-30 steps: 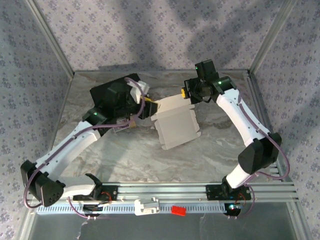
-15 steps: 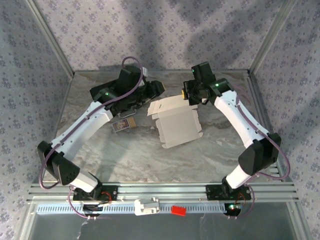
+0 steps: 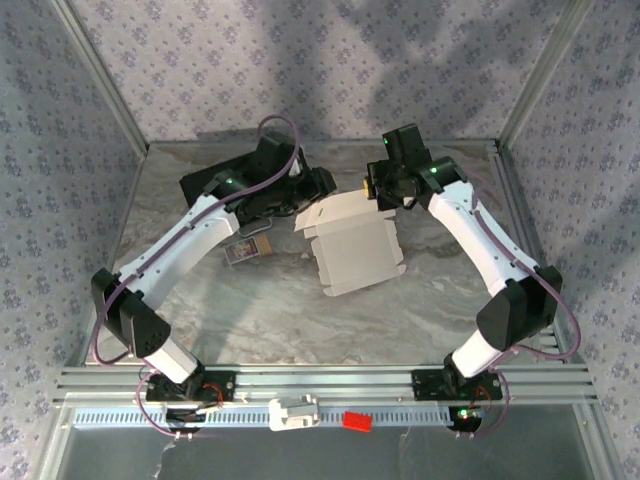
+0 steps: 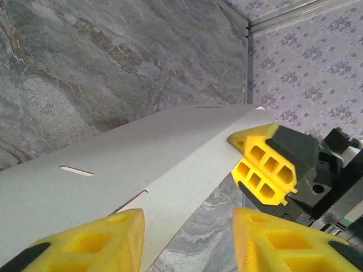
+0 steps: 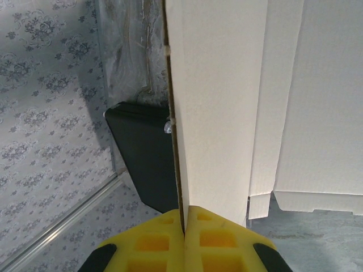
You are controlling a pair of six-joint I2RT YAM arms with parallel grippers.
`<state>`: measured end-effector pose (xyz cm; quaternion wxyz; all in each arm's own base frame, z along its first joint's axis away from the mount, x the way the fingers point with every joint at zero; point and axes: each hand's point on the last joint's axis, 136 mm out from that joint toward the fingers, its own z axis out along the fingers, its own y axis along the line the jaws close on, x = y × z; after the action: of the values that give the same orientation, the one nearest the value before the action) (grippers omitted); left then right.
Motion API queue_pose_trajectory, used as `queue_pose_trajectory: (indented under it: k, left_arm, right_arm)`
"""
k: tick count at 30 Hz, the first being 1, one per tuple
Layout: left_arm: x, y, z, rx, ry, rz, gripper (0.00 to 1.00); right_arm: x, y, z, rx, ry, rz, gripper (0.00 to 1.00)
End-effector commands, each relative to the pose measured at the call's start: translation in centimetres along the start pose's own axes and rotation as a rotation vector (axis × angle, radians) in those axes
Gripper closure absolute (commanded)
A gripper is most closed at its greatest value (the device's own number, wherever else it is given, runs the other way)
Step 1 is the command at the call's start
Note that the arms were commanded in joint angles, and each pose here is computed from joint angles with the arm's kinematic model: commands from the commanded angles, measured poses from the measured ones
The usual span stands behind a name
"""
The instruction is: Fold the paper box
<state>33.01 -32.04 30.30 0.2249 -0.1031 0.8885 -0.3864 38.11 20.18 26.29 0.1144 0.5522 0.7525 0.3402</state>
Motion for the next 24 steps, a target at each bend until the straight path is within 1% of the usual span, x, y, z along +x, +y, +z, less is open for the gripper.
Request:
queue_pose_trajectory:
  k: [1, 9, 16, 20, 24]
  left_arm:
    - [0.5, -1.4, -0.4, 0.022, 0.011, 0.000, 0.55]
    - [1.4, -1.6, 0.4, 0.023, 0.022, 0.004, 0.55]
    - [0.7, -2.1, 1.5, 0.062, -0.015, 0.005, 0.56]
    - [0.3, -2.6, 2.3, 0.103, -0.035, -0.025, 0.62]
    - [-0.2, -2.5, 1.9, 0.103, -0.064, -0.003, 0.64]
  right_arm:
    - [-0.4, -0.3, -0.6, 0.002, -0.023, 0.027, 1.00]
    - [-0.1, -0.2, -0.4, -0.006, -0.011, 0.034, 1.00]
    - [0.7, -0.1, -0.8, -0.019, 0.006, 0.036, 1.00]
    - [1.1, -0.3, -0.8, -0.023, 0.017, 0.047, 1.00]
    - [1.0, -0.5, -1.1, -0.022, 0.015, 0.057, 1.00]
